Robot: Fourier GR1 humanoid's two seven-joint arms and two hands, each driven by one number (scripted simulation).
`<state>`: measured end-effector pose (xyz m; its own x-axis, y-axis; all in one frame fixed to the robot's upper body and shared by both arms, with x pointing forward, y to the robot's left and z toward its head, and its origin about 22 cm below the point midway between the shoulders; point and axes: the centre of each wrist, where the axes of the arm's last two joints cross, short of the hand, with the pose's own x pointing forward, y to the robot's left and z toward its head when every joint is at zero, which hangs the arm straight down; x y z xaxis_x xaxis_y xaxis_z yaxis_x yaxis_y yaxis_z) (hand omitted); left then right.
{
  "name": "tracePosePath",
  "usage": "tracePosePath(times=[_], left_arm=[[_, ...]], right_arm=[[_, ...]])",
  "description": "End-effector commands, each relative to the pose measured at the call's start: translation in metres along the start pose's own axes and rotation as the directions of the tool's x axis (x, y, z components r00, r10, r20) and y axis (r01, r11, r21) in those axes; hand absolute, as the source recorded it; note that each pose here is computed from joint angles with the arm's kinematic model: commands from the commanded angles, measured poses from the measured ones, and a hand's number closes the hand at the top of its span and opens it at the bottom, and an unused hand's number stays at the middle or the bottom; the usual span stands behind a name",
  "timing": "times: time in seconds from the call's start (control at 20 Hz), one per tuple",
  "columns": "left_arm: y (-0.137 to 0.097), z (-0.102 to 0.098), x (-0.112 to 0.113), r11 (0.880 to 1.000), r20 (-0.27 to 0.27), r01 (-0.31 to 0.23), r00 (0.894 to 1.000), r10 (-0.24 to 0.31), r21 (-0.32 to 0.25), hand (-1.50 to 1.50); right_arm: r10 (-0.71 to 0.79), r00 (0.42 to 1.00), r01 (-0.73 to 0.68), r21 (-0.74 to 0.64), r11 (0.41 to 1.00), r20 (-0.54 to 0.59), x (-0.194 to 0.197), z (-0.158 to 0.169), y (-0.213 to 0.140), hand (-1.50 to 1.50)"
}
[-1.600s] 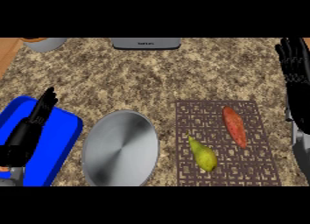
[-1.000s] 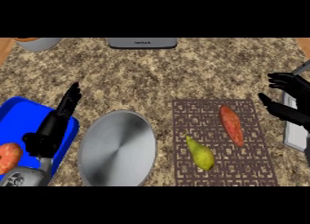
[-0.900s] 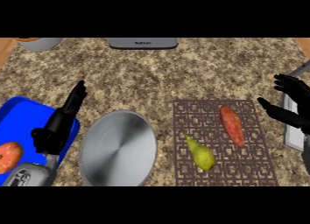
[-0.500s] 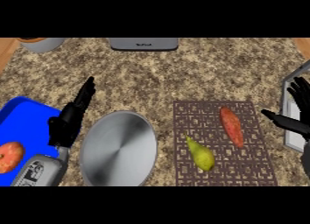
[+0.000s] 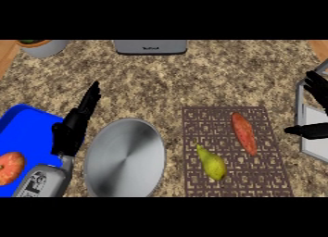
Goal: Pick the sweet potato from the placemat and place it in the tiered shelf
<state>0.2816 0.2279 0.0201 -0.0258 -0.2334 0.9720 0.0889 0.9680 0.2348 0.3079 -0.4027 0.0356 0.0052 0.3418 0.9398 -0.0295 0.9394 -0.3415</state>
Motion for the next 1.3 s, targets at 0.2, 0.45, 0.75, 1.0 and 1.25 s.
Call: tracePosePath(times=[0.2, 0.45, 0.75, 1.0, 1.25], left_arm=[[-0.007, -0.005, 0.002, 1.000, 0.003, 0.014, 1.000, -0.014, -0.005, 0.00], [-0.012, 0.003, -0.012, 1.000, -0.034, 0.000, 0.999, 0.000, -0.014, 0.00], [0.000, 0.014, -0.019, 1.000, -0.015, -0.013, 1.000, 0.014, 0.017, 0.00], [0.004, 0.010, -0.023, 1.000, -0.009, 0.010, 1.000, -0.010, 0.000, 0.00], [-0.017, -0.008, 0.001, 1.000, -0.001, -0.005, 1.000, 0.005, -0.003, 0.00]], right_arm=[[0.330, 0.943, -0.310, 0.238, 0.921, -0.048, 0.081, -0.026, 0.003, -1.50], [0.551, 0.831, -0.490, 0.370, 0.789, -0.076, 0.088, -0.020, 0.005, -1.50], [0.613, 0.786, -0.537, 0.406, 0.740, -0.078, 0.126, -0.019, 0.035, -1.50], [0.605, 0.790, -0.527, 0.397, 0.752, -0.099, 0.143, 0.002, 0.061, -1.50], [0.618, 0.781, -0.550, 0.367, 0.750, -0.092, 0.159, 0.025, 0.066, -1.50]])
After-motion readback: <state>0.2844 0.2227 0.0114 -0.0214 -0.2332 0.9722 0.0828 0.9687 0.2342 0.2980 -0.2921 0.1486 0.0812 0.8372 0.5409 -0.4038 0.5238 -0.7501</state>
